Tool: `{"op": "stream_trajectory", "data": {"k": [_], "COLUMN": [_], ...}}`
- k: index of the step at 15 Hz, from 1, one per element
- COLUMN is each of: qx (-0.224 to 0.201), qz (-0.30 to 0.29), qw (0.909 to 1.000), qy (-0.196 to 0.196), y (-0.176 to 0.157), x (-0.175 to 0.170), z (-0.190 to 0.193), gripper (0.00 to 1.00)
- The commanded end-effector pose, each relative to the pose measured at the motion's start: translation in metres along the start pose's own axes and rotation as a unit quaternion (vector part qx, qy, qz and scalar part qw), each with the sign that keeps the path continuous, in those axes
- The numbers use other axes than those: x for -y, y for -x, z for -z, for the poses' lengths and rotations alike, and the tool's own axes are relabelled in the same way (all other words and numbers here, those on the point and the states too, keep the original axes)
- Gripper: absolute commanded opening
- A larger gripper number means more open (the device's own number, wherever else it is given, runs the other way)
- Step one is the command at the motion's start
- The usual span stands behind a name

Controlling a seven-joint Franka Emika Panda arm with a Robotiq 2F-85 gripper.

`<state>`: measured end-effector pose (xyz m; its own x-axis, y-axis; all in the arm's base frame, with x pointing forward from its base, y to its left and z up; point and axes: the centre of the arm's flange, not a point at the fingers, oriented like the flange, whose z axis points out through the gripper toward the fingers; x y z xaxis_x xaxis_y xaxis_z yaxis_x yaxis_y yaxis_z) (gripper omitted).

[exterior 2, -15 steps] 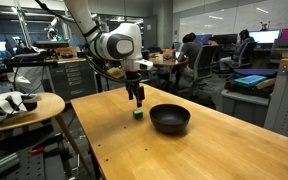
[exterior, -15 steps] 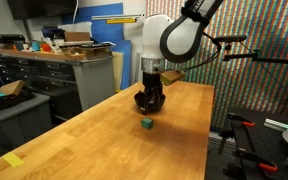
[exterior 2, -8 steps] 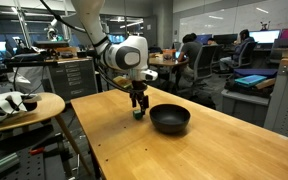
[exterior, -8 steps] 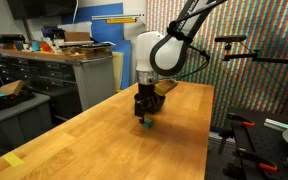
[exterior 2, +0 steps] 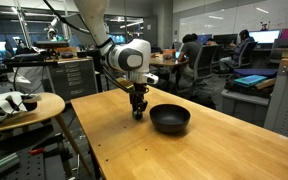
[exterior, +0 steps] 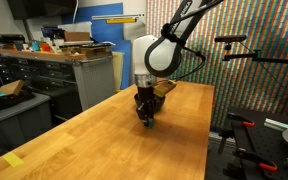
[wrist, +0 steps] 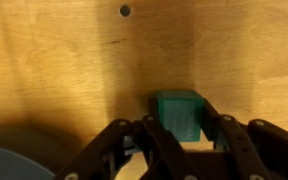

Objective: Put the green cube in the bowl

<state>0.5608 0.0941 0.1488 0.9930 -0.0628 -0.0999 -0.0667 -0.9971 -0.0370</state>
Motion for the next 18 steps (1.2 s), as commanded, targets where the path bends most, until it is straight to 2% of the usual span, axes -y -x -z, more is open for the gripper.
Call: {"op": "stream_trajectory", "data": {"k": [1,4,11,14,18], "qx": [0.012,0.0,-0.071,-0.102,-0.133], "qz": [0.007,0.008,0.014,-0.003,-0.047], "qw": [0.9999,0.9999,0.9974,0.9948,0.99], "qy": [-0.009,-0.013,-0.008,-0.006,-0.003], "y": [-0.002,-0.001,-0.005,-0.01,-0.019], "x": [0.005,0.009,0.014,-0.002,-0.043], "z": [0.013,0.03,0.11,0.139,0.162], "gripper": [0.17,0.17,0.17,0.17,0.17]}}
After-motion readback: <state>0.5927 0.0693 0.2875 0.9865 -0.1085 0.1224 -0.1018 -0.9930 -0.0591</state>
